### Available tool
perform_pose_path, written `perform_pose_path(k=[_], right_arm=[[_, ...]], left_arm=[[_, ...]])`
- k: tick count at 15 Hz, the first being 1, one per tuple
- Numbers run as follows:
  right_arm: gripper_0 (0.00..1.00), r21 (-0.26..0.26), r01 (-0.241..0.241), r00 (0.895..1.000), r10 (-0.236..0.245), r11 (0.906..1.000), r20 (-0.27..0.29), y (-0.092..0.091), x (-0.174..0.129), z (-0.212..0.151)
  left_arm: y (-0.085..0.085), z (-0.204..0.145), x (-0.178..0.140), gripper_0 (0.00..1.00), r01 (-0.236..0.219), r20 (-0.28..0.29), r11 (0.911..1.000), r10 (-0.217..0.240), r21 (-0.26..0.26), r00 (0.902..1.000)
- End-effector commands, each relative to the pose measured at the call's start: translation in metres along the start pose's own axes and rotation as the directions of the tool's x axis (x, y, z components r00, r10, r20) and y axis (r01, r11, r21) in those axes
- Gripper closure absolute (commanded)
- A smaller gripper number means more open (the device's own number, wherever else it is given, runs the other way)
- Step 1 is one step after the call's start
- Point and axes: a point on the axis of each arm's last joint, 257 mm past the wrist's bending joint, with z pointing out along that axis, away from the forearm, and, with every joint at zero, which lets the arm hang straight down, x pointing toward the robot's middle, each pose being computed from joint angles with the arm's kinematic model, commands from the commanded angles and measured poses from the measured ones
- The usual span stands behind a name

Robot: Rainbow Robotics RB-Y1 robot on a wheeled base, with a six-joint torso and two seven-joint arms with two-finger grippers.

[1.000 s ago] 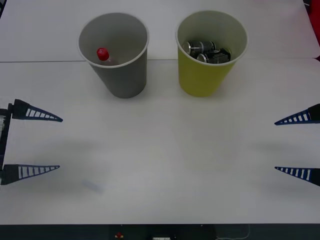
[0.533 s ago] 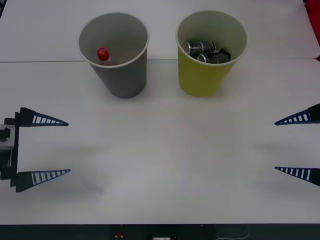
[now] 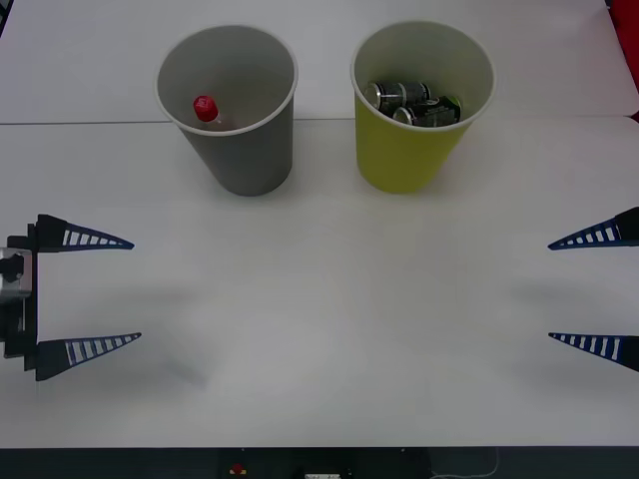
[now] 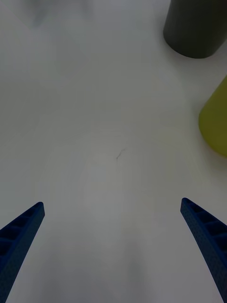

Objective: Put the can into the green bin and the plastic bottle into the gray bin

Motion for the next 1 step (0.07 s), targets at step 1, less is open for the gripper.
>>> perform_pose_path(k=[1], right_arm=[[0.00, 0.000, 0.000, 1.000, 0.000, 1.0000, 0.000, 0.0000, 0.0000, 0.0000]], left_arm=[[0.0001, 0.0000, 0.0002, 0.00, 0.000, -0.001, 1.0000, 0.000, -0.001, 1.0000]])
